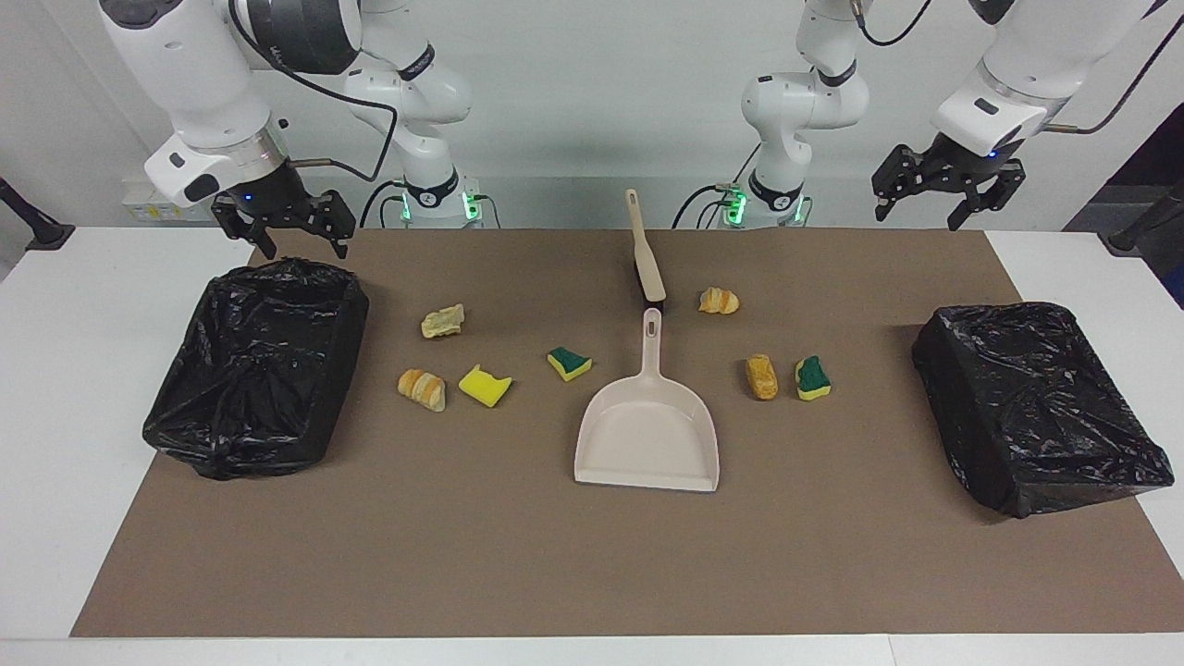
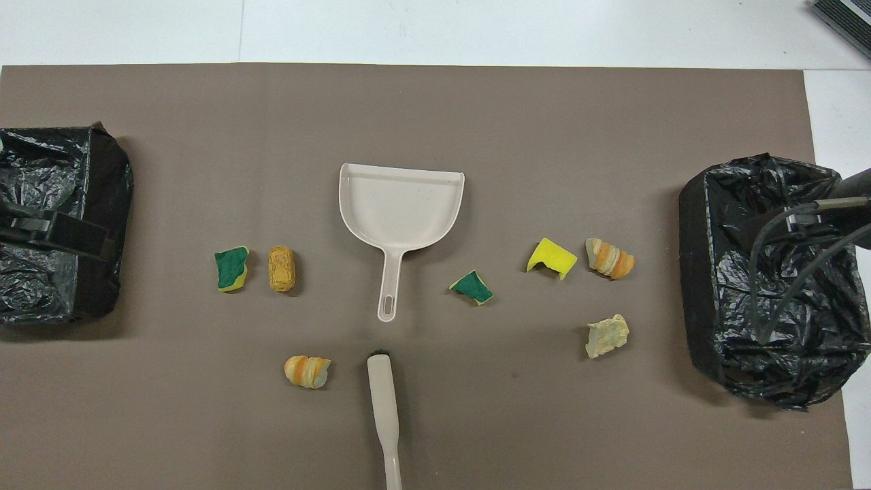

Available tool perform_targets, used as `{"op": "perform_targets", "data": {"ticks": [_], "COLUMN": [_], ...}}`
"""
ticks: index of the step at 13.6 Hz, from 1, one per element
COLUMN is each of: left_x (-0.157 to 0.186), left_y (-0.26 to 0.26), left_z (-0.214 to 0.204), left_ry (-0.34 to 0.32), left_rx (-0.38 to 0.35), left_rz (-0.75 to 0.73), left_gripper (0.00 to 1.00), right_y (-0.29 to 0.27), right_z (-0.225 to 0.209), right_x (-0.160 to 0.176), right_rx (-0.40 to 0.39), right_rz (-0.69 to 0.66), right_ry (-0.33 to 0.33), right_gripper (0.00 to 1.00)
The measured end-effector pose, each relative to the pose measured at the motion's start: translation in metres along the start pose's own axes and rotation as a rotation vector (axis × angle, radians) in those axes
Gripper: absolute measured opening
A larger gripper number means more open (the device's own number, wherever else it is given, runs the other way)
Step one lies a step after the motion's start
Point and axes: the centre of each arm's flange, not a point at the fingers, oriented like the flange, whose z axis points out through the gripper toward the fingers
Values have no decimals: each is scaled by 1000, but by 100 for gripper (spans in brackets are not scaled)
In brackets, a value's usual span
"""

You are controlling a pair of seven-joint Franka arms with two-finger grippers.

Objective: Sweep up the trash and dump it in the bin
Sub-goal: 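Reach the right gripper toward the beige dustpan handle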

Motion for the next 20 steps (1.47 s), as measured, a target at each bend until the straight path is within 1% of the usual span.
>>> {"op": "perform_targets", "data": {"ticks": [4,6,11,15,17,19,20], "left_x": [0,0,-2,-10,-11,-11,-11], "left_y": [-3,-3,-3,-2,-2,-2,-2], "left_z": [0,0,-3,-12,-14,-14,-14], "left_ry": [0,0,5,23,27,27,27], "left_rx": [0,0,1,4,5,5,5], "left_rz": [-5,-6,-6,-7,-7,-8,-8], "left_gripper": [100,100,100,100,100,100,100], "right_y": [0,-1,-6,-44,-71,-93,-102], "right_z": [0,1,-1,1,12,32,41], "right_x": [-2,-5,-6,-6,-2,9,16], "right_rx": [2,2,1,-1,13,60,71], "right_rz": [0,-1,-11,-71,-71,-46,-42], "right_ry": [-6,-27,-27,-33,-62,-104,-122], "right_gripper": [100,100,100,100,100,100,100]}}
